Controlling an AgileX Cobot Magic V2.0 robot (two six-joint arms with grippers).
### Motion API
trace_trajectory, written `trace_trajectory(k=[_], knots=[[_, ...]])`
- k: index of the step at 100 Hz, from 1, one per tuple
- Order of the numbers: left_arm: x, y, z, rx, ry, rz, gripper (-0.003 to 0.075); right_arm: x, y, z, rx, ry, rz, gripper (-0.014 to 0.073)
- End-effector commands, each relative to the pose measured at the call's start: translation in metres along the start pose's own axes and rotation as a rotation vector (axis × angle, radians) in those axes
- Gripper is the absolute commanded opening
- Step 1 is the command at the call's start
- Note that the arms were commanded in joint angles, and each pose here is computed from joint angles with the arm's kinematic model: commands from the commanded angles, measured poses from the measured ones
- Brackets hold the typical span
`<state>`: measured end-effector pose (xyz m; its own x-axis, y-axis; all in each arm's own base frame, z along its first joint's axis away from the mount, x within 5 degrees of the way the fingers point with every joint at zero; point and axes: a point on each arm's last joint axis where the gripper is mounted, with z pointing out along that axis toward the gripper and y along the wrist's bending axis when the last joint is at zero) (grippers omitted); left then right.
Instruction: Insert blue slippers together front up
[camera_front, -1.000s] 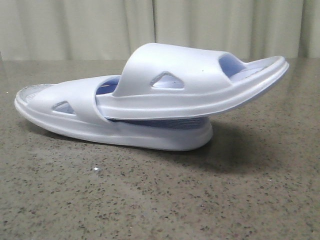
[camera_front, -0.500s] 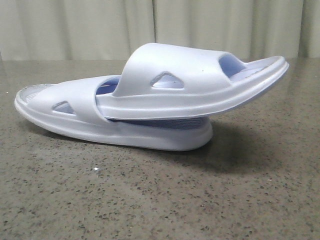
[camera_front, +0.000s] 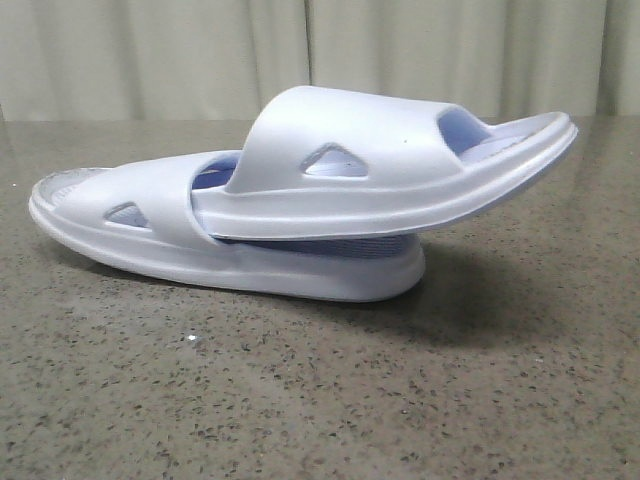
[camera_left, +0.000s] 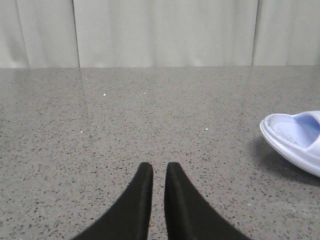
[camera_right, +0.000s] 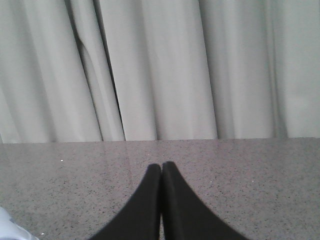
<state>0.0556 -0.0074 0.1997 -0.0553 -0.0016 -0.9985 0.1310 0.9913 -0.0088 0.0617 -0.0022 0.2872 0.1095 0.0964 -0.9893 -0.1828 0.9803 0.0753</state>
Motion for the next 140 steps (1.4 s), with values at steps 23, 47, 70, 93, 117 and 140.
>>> trace_trajectory(k=[23,47,70,93,117,140], knots=[[-0.006,0.000,-0.002,0.007,-0.102,-0.007,0.0016,-0.011,0.008,0.000,-0.086,-0.051,-0.037,-0.0072],[-0.006,0.000,-0.002,0.007,-0.102,-0.007,0.0016,-0.001,0.012,0.001,-0.118,-0.160,-0.082,-0.0072],[-0.006,0.000,-0.002,0.007,-0.102,-0.007,0.0016,0.019,0.020,0.001,-0.171,-0.133,-0.118,-0.0072],[-0.006,0.000,-0.002,0.007,-0.102,-0.007,0.0016,0.028,0.016,0.001,-0.083,-0.041,-0.089,-0.0072],[-0.006,0.000,-0.002,0.007,-0.102,-0.007,0.0016,0.032,0.009,-0.008,0.029,-0.009,-0.064,-0.0072],[-0.006,0.000,-0.002,0.007,-0.102,-0.007,0.0016,0.035,0.002,-0.018,0.160,-0.001,-0.074,-0.0072]])
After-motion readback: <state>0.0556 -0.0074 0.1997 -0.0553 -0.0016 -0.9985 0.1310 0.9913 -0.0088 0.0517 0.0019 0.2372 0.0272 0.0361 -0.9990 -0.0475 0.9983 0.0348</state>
